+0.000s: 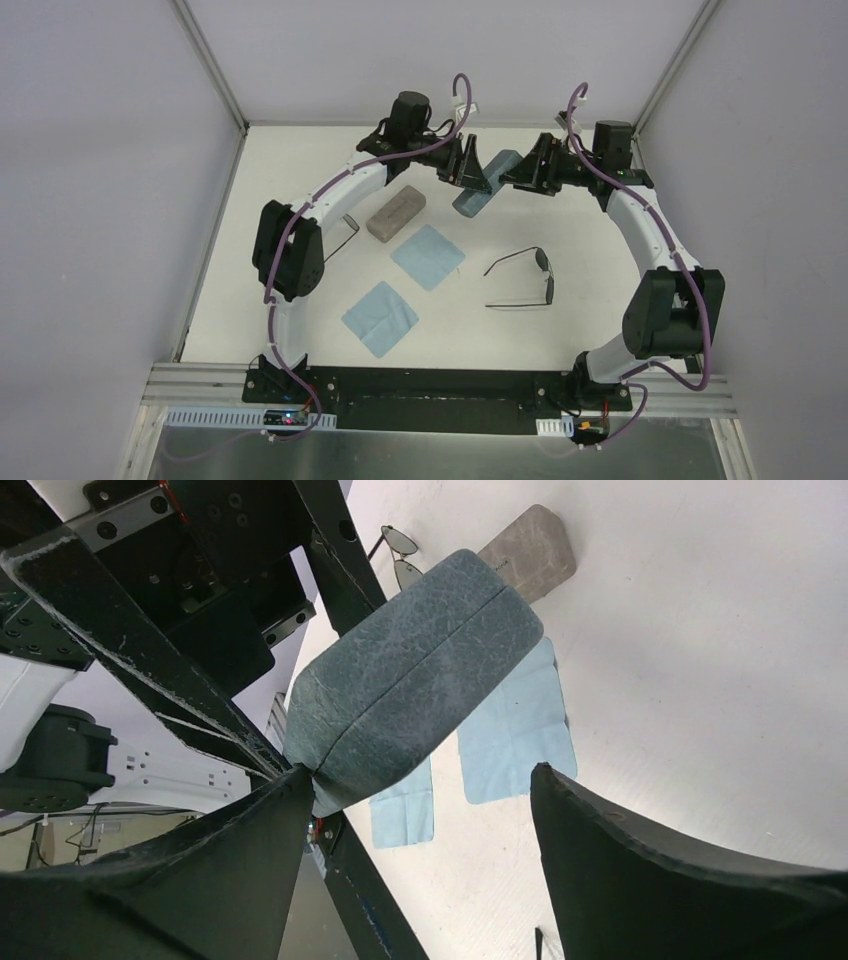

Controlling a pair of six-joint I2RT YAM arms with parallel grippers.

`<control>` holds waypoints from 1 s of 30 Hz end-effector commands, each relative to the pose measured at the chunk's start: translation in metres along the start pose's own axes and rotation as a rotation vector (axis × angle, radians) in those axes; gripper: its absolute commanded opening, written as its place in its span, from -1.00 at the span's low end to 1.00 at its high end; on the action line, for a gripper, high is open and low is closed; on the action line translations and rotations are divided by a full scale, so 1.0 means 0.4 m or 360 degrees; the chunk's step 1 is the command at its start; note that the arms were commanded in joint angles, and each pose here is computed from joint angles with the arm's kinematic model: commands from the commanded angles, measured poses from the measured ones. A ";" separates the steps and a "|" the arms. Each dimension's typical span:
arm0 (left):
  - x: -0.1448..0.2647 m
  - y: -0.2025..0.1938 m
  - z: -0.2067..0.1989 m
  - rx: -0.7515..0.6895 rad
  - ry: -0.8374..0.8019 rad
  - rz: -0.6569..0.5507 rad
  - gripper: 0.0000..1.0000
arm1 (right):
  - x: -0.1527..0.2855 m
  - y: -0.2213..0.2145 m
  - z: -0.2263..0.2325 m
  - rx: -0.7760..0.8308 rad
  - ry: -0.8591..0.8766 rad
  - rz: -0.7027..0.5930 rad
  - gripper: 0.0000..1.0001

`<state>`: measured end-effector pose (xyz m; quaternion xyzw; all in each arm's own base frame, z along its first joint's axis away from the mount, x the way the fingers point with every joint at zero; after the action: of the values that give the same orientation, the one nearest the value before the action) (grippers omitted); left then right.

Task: Organize the sunglasses
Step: Open the sunglasses case.

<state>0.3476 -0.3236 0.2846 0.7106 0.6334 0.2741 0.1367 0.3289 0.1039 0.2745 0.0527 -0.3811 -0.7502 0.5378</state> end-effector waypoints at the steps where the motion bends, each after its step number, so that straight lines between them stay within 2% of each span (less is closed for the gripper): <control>1: 0.032 0.040 -0.092 -0.0216 -0.0173 -0.0057 -1.00 | 0.009 -0.001 0.030 0.0149 0.0013 -0.0013 0.63; 10: 0.036 0.046 -0.112 -0.0243 -0.0236 -0.0052 -1.00 | 0.002 -0.034 0.003 0.0103 -0.0112 0.0019 0.56; 18: 0.043 0.047 -0.142 -0.0299 -0.0327 -0.0025 -1.00 | 0.044 -0.068 -0.131 -0.0192 -0.0434 -0.0029 0.44; 22: 0.044 0.039 -0.149 -0.0289 -0.0355 0.0003 -1.00 | 0.057 -0.071 -0.167 -0.0234 -0.0515 -0.0056 0.44; 26: 0.040 0.040 -0.146 -0.0307 -0.0353 -0.0013 -1.00 | 0.060 -0.057 -0.152 -0.0187 -0.0455 -0.0080 0.45; 30: 0.033 0.040 -0.122 -0.0274 -0.0262 -0.0050 -1.00 | 0.073 -0.025 -0.044 0.0032 -0.0118 -0.0079 0.60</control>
<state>0.3428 -0.3241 0.3062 0.7279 0.6063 0.2442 0.2074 0.3264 0.0567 0.2143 -0.0904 -0.3853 -0.7825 0.4807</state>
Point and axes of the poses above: each gripper's point midway between its finger pads, its own x axis back along the fingers, its own z axis along the line the jaws close on, y = z × x, the point moved 8 cm from there along x, back along the fingers, and after that the axes turned 6 degrees about x, right-handed, at the moved point
